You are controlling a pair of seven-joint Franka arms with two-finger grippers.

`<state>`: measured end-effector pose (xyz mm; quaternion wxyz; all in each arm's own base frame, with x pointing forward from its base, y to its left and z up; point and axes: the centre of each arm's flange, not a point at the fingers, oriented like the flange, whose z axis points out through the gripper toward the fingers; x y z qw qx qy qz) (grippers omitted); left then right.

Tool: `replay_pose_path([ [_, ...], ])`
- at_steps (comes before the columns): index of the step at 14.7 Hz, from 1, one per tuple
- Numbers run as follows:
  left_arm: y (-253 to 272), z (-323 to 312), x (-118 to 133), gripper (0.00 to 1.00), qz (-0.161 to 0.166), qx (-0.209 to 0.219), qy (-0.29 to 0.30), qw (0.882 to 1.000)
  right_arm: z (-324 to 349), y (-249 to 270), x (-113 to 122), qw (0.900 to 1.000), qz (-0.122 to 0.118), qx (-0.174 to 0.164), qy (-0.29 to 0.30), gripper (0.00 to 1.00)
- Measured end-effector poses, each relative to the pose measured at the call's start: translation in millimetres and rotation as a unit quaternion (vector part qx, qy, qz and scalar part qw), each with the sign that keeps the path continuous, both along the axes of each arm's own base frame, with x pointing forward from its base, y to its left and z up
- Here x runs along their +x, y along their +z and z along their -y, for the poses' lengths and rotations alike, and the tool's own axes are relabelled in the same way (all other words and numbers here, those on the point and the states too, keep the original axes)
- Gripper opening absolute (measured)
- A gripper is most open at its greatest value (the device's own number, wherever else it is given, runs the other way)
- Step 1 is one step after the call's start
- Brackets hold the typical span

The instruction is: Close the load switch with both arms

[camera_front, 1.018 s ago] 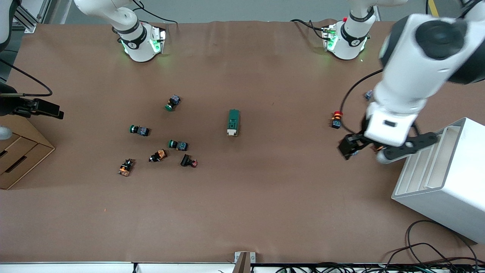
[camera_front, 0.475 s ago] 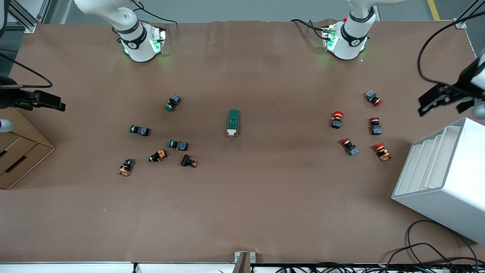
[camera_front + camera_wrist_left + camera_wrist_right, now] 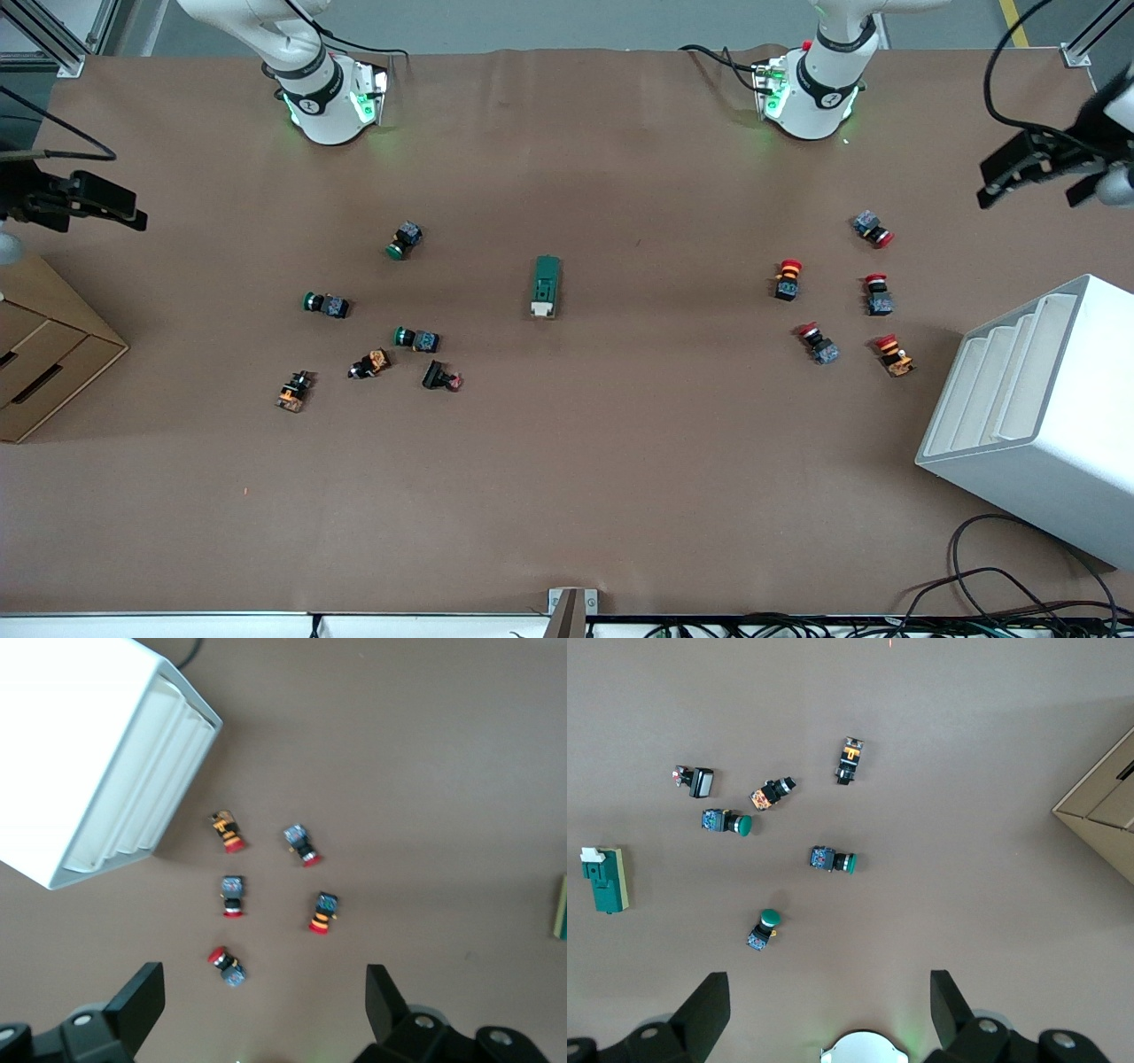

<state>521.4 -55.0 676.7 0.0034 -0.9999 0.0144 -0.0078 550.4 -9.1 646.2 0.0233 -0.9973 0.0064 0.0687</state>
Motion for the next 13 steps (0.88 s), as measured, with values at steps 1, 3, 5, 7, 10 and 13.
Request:
replay_pose_path([
  [1, 0.1, 7.2, -7.5, 1.0, -0.001, -0.002, -0.007, 1.0, 0.2, 2.1, -4.9, 1.0, 0.002, -0.002, 0.001, 1.0],
  [3, 3.4, 14.9, -20.1, 1.0, 0.001, -0.001, -0.017, 1.0, -3.7, 5.4, -12.9, 1.0, 0.007, -0.01, 0.006, 1.0],
  [5, 4.4, 14.4, -28.5, 1.0, 0.001, 0.0, -0.031, 1.0, -6.4, 5.3, -19.5, 1.0, 0.012, -0.012, 0.008, 1.0],
  [7, 1.0, 10.1, -33.2, 1.0, 0.003, -0.001, -0.035, 0.999, -6.3, 3.3, -27.5, 1.0, 0.016, -0.013, 0.008, 1.0],
  [10, 0.3, 4.0, -36.2, 1.0, 0.01, -0.002, -0.034, 0.999, -6.5, 8.4, -39.7, 1.0, 0.022, -0.013, 0.008, 1.0],
  [13, -0.8, 3.1, -35.7, 1.0, 0.01, -0.011, -0.032, 0.999, -7.4, 21.0, -48.8, 0.999, 0.035, -0.013, 0.009, 1.0],
])
